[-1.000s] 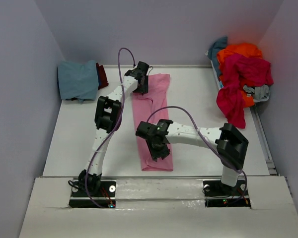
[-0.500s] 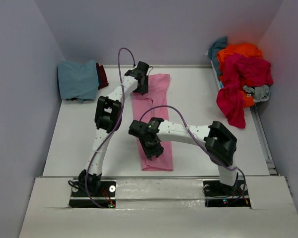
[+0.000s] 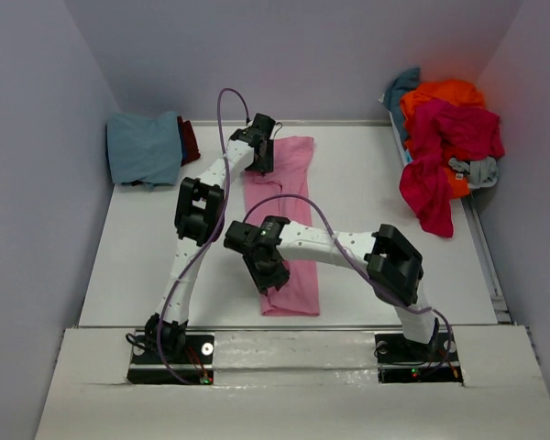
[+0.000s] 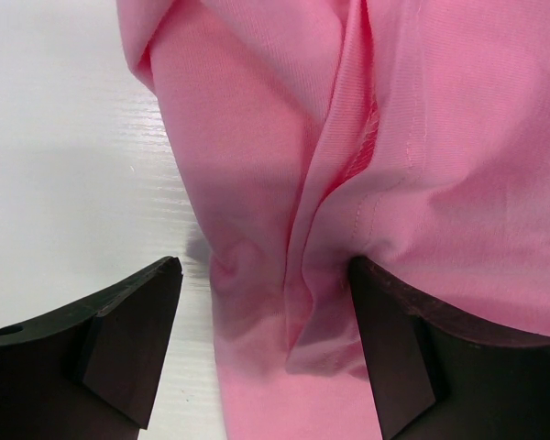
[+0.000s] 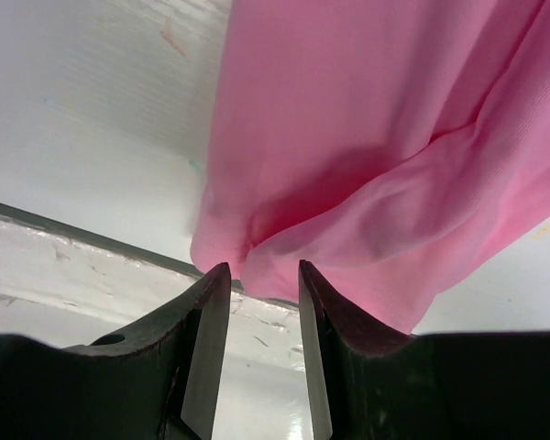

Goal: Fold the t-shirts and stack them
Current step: Fold the tshirt

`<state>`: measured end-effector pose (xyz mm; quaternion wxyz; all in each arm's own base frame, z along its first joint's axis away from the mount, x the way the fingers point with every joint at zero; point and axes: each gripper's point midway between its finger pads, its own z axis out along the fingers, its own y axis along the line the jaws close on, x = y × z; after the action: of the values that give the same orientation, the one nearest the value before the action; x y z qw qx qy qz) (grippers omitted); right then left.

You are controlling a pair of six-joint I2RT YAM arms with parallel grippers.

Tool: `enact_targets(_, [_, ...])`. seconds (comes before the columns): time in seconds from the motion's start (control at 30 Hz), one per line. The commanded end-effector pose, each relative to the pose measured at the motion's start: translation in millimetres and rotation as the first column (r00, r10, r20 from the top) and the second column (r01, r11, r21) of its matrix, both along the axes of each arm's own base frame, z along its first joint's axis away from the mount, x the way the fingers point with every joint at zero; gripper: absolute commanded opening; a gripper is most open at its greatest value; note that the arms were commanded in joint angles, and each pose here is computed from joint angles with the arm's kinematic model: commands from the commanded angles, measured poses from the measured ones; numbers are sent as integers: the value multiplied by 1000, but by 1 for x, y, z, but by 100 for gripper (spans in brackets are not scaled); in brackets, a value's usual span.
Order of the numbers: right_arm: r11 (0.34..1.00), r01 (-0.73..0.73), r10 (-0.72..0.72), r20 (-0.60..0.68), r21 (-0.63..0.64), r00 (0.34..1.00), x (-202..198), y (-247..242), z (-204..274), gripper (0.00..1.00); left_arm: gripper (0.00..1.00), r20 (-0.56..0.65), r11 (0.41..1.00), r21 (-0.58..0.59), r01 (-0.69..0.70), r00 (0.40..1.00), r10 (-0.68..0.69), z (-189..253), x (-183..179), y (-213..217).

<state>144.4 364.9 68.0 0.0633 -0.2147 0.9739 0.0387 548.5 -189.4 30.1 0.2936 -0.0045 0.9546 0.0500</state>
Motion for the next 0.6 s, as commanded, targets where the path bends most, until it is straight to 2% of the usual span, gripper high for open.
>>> enact_targets(0.0, [999,-34,34,-30,-17,999,-11,-1,1,42,85,-192,990,139,2,981,25,-43,-40,39])
enact_targets(0.43, [995,-60,53,-87,-80,995,-28,-13,-19,42,85,-191,991,136,1,981,25,-43,-39,39])
enact_targets(0.57, [995,-77,70,-113,-59,991,-37,-9,-20,41,85,-194,990,138,3,981,24,-44,-40,39])
